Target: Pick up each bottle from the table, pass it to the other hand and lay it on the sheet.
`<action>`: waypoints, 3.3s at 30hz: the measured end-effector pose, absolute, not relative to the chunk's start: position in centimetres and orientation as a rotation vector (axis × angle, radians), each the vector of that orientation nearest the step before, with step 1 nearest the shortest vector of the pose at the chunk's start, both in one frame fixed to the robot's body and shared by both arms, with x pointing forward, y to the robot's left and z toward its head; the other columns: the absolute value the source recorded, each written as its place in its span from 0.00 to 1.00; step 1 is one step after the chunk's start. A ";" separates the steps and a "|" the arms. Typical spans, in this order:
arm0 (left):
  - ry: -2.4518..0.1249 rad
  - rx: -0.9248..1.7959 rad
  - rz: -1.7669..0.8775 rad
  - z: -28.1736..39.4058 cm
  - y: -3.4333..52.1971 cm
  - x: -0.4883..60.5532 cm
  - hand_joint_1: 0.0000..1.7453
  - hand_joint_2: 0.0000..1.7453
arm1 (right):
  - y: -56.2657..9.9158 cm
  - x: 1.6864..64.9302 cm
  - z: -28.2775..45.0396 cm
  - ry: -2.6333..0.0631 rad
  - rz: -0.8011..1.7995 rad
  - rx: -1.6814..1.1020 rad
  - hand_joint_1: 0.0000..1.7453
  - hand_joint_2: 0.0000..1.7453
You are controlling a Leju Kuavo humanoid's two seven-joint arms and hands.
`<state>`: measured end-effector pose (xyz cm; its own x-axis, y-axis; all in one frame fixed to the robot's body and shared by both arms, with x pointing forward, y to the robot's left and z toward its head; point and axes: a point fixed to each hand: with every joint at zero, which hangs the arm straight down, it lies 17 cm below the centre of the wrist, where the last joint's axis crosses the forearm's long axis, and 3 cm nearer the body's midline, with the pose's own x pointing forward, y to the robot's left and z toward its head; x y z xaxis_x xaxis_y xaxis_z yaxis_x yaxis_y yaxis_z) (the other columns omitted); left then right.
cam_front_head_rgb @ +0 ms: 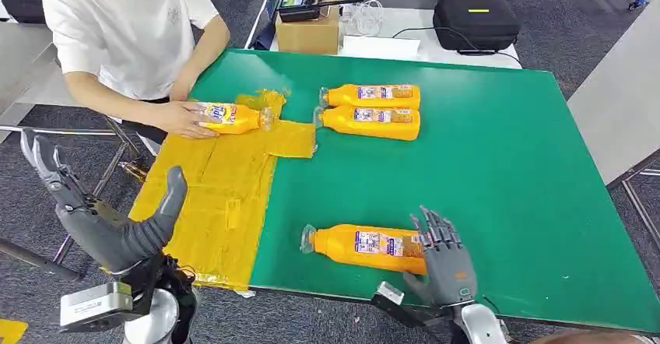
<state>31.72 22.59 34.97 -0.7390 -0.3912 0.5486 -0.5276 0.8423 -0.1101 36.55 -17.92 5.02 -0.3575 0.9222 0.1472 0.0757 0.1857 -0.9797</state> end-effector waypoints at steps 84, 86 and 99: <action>-2.104 -0.309 0.013 25.8 7.8 37.3 0.00 1.00 | -16.4 42.3 -3.7 -1.401 1.409 -0.535 1.00 1.00; -1.990 -0.409 -0.051 22.7 5.9 37.0 0.00 1.00 | -14.6 40.8 -0.5 -1.571 1.185 -0.473 1.00 1.00; -1.741 -0.670 0.177 17.5 5.3 37.0 0.00 1.00 | -20.4 39.6 11.6 -1.890 0.078 -0.448 1.00 1.00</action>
